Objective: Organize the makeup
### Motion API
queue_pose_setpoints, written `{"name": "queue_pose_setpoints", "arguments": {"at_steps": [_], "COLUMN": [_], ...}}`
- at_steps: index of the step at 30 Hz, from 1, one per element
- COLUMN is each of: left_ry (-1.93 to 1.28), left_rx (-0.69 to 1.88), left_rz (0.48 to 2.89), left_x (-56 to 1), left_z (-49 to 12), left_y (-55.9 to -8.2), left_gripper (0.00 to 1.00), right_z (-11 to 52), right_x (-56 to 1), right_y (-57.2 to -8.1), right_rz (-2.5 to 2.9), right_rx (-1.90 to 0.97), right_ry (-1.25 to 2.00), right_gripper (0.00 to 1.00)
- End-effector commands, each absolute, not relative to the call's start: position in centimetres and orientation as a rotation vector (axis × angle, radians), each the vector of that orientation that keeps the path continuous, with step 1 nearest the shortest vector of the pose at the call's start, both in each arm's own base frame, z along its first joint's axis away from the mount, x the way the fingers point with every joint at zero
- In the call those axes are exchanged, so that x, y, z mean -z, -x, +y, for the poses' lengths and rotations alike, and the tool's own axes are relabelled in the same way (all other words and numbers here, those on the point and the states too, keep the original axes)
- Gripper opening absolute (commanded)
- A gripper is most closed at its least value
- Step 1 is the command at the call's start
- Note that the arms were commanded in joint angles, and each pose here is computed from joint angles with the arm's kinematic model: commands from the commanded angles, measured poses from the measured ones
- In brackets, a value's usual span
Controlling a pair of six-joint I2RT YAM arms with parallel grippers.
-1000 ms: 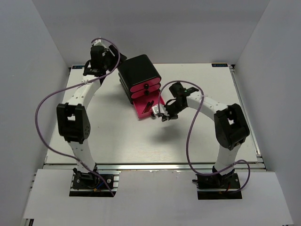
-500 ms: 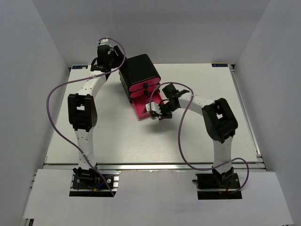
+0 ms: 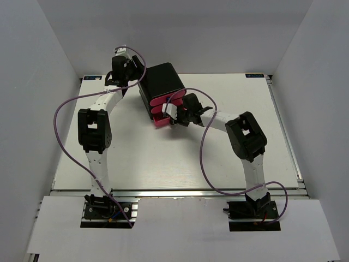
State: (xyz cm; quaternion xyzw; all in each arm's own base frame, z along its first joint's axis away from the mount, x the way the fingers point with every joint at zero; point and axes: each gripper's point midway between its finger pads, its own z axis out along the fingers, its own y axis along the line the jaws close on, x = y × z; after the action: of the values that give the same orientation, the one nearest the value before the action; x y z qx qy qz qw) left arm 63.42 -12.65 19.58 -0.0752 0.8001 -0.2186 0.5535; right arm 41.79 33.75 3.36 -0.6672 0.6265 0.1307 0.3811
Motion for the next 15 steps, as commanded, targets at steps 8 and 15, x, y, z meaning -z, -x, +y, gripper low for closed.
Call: {"name": "queue_pose_setpoints", "arguments": {"at_steps": [8,15], "left_ry": [0.129,0.158], "left_rx": [0.575,0.566], "left_rz": [2.078,2.031], "left_x": [-14.9,-16.9], "left_z": [-14.9,-14.6], "left_y": [-59.8,-60.3], "left_gripper": [0.68,0.69], "right_z": [37.4,36.4], "right_x": [-8.0,-7.4], "right_y": [-48.7,-46.6], "right_rz": [1.418,1.412], "right_rx": [-0.093,-0.105], "right_ry": [1.349,1.439], "right_gripper": [0.36,0.36]}}
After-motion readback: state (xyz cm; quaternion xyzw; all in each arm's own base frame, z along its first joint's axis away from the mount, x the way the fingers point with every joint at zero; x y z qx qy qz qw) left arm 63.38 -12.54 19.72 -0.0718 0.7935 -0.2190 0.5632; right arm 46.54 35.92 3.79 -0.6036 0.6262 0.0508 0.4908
